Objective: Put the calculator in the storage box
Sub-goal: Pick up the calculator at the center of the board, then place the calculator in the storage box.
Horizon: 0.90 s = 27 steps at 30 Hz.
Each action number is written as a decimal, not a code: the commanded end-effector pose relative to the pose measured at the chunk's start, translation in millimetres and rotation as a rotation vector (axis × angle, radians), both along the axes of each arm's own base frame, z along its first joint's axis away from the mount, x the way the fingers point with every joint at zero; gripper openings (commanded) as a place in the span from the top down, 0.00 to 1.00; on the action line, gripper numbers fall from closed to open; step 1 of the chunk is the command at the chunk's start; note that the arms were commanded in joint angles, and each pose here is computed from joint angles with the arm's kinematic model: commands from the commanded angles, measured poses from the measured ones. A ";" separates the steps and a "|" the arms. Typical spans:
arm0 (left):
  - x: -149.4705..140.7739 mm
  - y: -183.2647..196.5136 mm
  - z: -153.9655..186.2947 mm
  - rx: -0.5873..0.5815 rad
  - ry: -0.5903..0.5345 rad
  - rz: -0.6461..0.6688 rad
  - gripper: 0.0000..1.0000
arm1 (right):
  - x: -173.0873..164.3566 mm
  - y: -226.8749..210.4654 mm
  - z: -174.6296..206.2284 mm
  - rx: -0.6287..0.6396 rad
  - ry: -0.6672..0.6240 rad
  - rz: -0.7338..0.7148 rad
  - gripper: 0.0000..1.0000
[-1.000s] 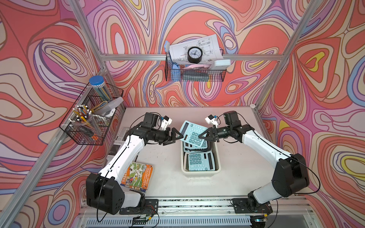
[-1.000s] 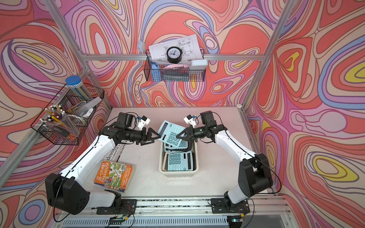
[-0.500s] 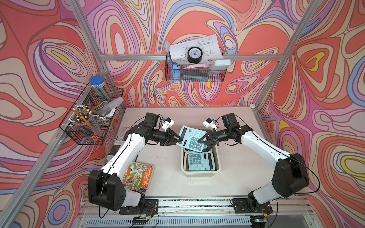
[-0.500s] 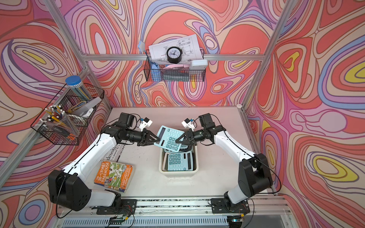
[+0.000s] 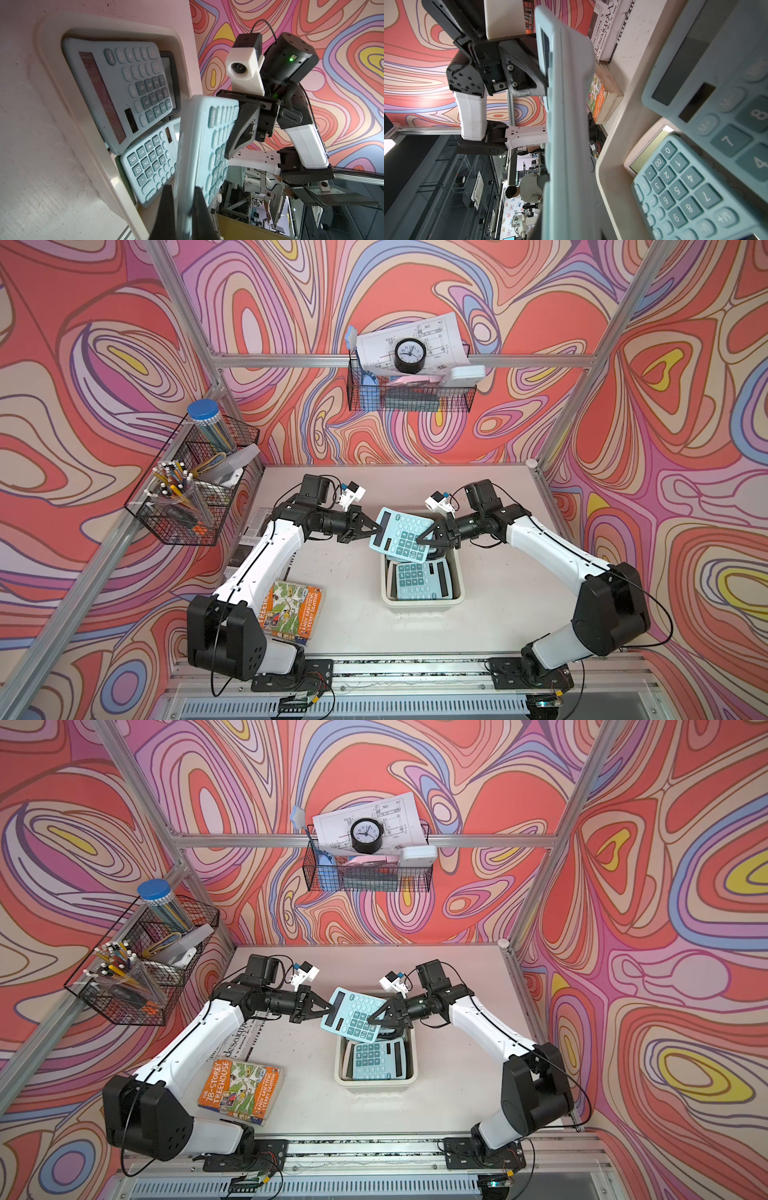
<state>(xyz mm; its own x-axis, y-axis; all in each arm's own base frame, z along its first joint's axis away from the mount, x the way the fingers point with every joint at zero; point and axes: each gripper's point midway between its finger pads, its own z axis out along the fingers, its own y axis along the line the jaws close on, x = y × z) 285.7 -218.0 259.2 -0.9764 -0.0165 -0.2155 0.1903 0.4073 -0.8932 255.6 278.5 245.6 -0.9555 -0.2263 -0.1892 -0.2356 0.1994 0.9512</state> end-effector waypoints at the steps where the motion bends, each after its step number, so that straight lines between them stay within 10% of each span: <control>1: 4.9 -0.8 21.1 -0.045 -0.035 0.036 1.00 | 0.2 5.3 -5.3 -0.043 -0.067 -0.004 0.68; 12: -20.5 25.0 -6.6 0.071 0.003 0.257 1.00 | 59.5 -84.9 -38.1 -0.509 -0.171 -0.433 0.09; 27: -53.9 -0.3 -31.1 0.243 -0.072 0.301 1.00 | 74.2 -122.0 -4.0 -0.554 -0.313 -0.657 0.02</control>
<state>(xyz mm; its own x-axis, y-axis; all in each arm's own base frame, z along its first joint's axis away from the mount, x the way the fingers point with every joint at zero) 221.5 -216.9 228.5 -0.9415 -0.2040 -0.2681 0.0842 0.6282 -0.7735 326.8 164.8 244.6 -0.8616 0.1762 -0.4760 -0.1767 0.7751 0.6066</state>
